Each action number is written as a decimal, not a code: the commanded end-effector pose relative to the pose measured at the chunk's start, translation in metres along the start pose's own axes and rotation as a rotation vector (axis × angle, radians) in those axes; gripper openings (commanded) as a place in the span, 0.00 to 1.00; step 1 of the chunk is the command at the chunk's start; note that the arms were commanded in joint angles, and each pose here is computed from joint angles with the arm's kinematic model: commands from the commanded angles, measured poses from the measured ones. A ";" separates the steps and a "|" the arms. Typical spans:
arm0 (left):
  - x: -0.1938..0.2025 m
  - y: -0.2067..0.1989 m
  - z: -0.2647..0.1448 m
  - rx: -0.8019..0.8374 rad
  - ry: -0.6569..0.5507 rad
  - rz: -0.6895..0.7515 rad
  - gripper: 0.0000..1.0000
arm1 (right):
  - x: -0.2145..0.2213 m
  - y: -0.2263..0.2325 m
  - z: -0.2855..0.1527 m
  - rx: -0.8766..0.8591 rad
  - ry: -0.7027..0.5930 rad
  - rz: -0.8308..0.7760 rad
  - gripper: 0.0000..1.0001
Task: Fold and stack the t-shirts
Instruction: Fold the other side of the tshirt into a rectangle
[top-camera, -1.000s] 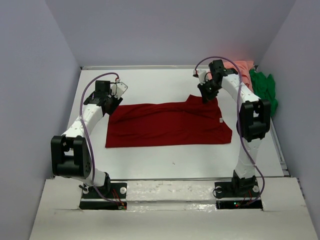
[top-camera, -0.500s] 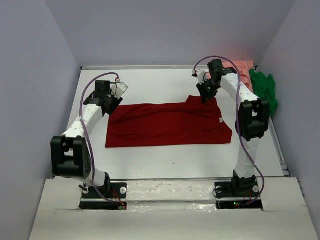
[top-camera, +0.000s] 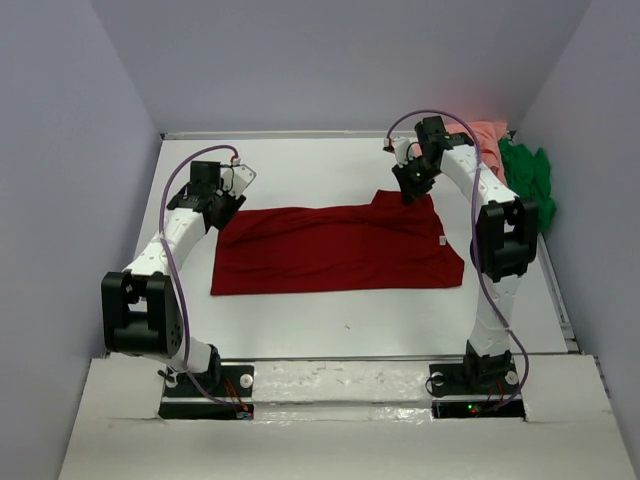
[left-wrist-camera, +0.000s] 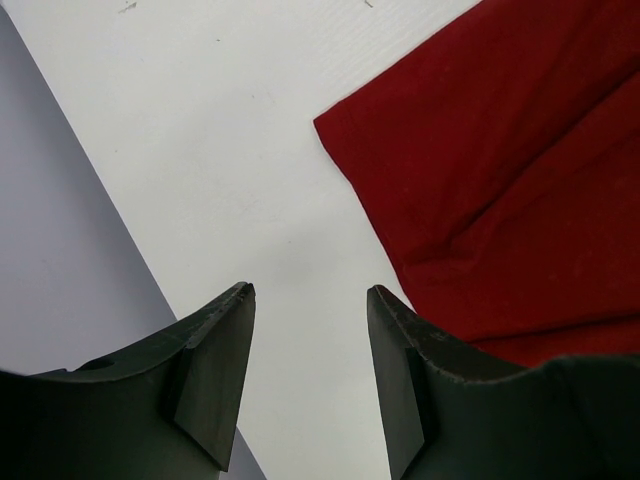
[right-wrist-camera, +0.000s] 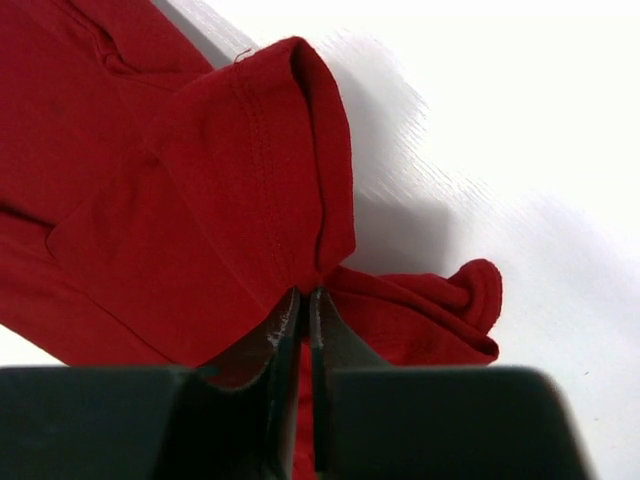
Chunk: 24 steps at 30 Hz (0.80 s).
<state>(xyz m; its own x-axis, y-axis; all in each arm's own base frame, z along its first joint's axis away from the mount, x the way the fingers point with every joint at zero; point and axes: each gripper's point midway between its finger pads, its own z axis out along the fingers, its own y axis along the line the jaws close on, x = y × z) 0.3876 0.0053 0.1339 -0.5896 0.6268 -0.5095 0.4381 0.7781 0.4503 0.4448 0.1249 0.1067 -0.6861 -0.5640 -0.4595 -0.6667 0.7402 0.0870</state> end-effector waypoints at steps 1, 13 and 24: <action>0.001 0.003 -0.011 -0.006 -0.014 -0.010 0.61 | -0.015 0.002 -0.008 0.001 -0.031 -0.024 0.21; 0.000 0.002 -0.013 -0.004 -0.015 -0.011 0.61 | -0.014 0.002 -0.009 0.003 -0.027 -0.032 0.00; -0.002 0.004 -0.017 -0.006 -0.022 -0.011 0.61 | 0.005 0.022 -0.029 -0.047 0.015 -0.043 0.00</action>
<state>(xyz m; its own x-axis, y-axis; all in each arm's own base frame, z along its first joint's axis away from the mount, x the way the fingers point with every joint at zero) 0.3820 0.0052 0.1302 -0.5992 0.6279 -0.4967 0.4500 0.7772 0.4398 0.4338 0.1241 0.1068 -0.6883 -0.5840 -0.4304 -0.6817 0.7235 0.1085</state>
